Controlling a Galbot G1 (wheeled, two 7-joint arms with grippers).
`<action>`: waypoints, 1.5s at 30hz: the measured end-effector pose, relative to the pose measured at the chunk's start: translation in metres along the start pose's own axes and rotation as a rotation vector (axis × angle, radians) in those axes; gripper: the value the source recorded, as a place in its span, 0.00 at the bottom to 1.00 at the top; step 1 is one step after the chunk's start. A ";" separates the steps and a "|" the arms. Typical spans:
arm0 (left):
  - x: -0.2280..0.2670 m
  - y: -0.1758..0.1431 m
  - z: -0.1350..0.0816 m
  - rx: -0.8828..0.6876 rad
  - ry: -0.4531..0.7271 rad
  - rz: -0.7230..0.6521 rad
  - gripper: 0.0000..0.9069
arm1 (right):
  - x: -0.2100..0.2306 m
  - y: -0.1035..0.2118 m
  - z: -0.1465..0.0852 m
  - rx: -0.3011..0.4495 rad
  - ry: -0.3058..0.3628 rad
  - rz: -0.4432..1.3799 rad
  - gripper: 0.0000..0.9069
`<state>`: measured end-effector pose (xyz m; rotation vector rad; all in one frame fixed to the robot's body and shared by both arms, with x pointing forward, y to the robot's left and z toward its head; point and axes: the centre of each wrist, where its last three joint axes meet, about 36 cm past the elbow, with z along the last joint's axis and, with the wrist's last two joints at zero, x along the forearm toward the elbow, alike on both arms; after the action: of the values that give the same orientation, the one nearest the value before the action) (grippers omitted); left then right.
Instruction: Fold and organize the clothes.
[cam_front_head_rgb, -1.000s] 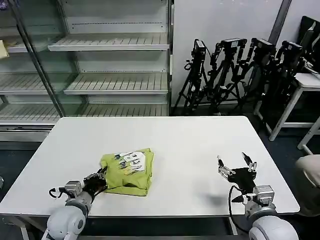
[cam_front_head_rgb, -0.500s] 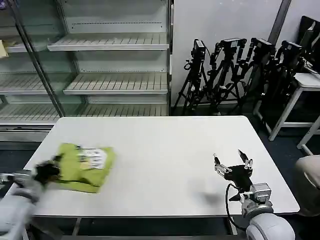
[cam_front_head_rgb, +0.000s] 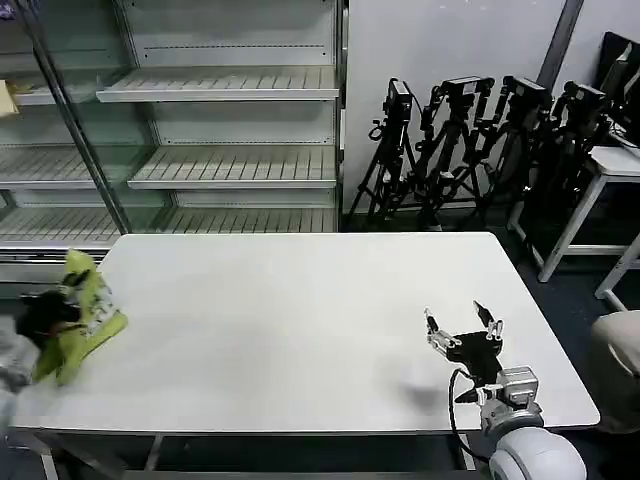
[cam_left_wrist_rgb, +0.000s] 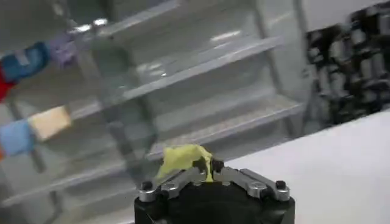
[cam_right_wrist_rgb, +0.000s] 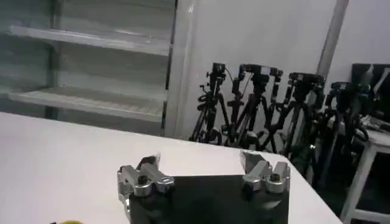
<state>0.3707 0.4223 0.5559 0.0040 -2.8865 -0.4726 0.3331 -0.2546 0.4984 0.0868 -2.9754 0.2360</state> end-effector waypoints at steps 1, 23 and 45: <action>-0.001 -0.016 0.004 0.006 0.007 0.024 0.01 | 0.000 -0.001 0.000 0.002 0.002 0.002 1.00; -0.023 -0.287 -0.007 0.240 0.017 0.413 0.02 | -0.001 -0.023 -0.010 0.029 -0.011 0.061 1.00; -0.007 -0.336 -0.054 0.354 -0.102 0.549 1.00 | -0.032 -0.050 -0.010 0.032 -0.091 0.107 1.00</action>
<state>0.3782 0.0865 0.4983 -0.7469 -2.8488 0.1417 0.3693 -0.3006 0.5110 -0.0591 -3.0714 0.3002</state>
